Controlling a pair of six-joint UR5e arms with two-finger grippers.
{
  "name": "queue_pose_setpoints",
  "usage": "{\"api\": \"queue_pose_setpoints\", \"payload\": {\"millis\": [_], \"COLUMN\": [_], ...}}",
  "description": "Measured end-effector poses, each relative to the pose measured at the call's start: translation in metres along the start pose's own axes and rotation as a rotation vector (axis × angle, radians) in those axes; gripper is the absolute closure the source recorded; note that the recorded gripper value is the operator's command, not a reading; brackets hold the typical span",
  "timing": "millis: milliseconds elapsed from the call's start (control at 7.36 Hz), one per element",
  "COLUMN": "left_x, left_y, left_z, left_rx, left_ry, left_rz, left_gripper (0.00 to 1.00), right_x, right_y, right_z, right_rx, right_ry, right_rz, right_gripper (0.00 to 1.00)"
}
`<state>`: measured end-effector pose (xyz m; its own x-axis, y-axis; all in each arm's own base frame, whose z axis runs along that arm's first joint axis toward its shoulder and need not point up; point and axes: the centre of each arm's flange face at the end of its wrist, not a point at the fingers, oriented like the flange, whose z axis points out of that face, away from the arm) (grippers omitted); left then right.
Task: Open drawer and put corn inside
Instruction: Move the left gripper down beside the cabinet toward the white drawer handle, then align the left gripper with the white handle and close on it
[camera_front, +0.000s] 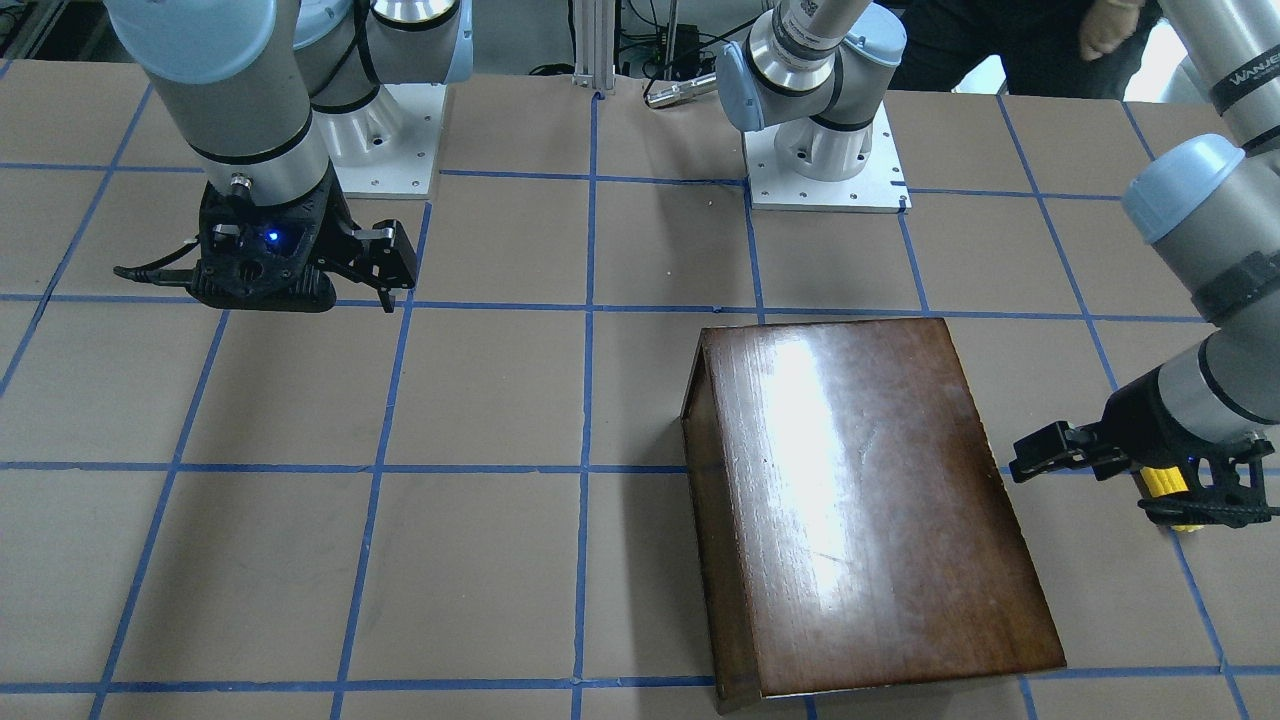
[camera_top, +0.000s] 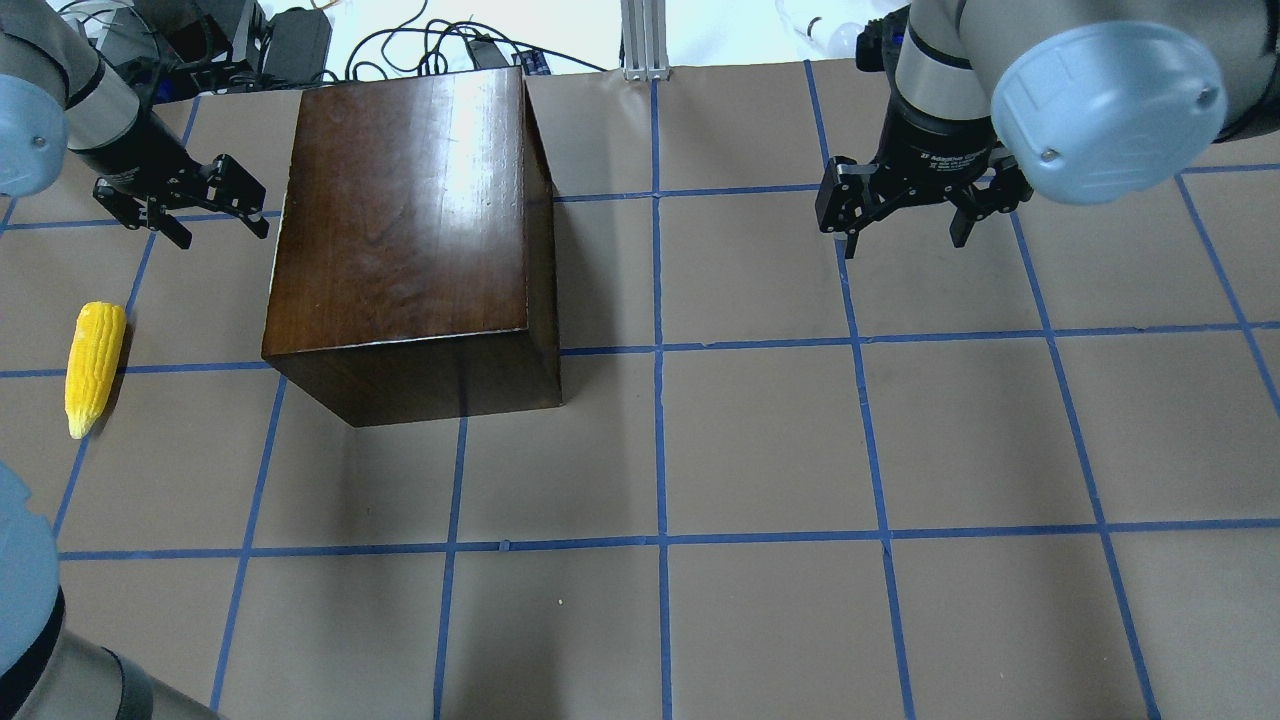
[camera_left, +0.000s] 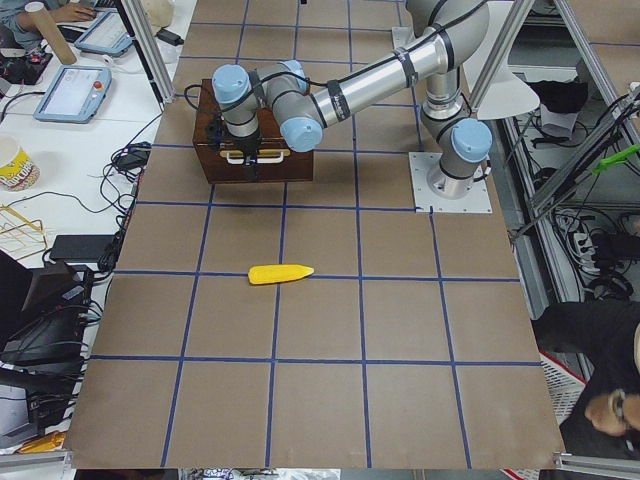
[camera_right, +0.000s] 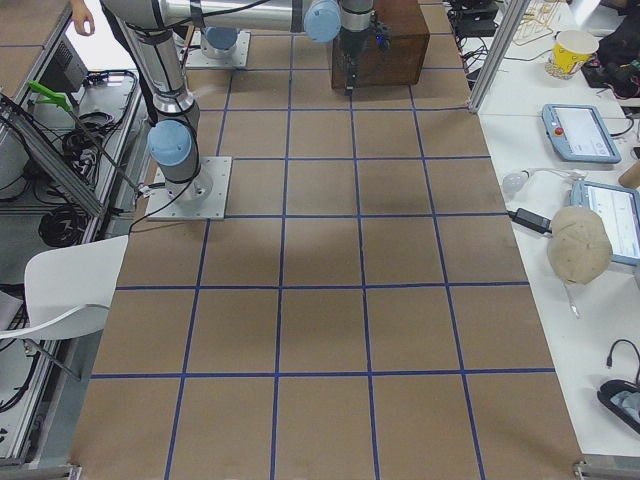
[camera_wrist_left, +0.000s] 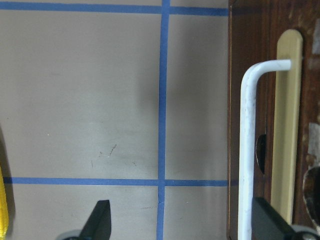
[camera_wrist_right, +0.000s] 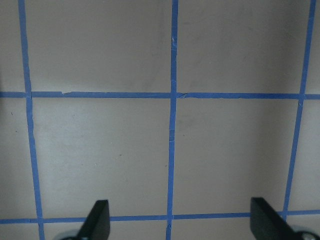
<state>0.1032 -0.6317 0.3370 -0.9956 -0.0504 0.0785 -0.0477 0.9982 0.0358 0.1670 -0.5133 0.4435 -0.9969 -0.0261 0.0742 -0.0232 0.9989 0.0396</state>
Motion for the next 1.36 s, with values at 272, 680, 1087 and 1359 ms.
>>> {"api": "queue_pose_setpoints", "payload": {"millis": [272,680,1087,1359], "left_x": [0.000,-0.009,-0.014,-0.014], "left_y": [-0.001,-0.002,-0.002,-0.002], "left_z": [0.004,0.009,0.014,0.018], "left_rx": [-0.001,0.001,-0.002,-0.008], "left_ry": [0.020,0.066,0.090,0.099], "left_rz": [-0.003,-0.023,-0.033,-0.025], "left_gripper": [0.00,0.00,0.00,0.00], "right_x": [0.000,0.000,0.000,0.000], "right_y": [0.000,0.000,0.000,0.000], "right_z": [0.000,0.000,0.000,0.000], "right_rx": [0.000,0.001,0.000,0.000], "right_ry": [0.000,0.000,0.000,0.000], "right_rz": [0.000,0.000,0.000,0.000], "right_gripper": [0.00,0.00,0.00,0.00]}}
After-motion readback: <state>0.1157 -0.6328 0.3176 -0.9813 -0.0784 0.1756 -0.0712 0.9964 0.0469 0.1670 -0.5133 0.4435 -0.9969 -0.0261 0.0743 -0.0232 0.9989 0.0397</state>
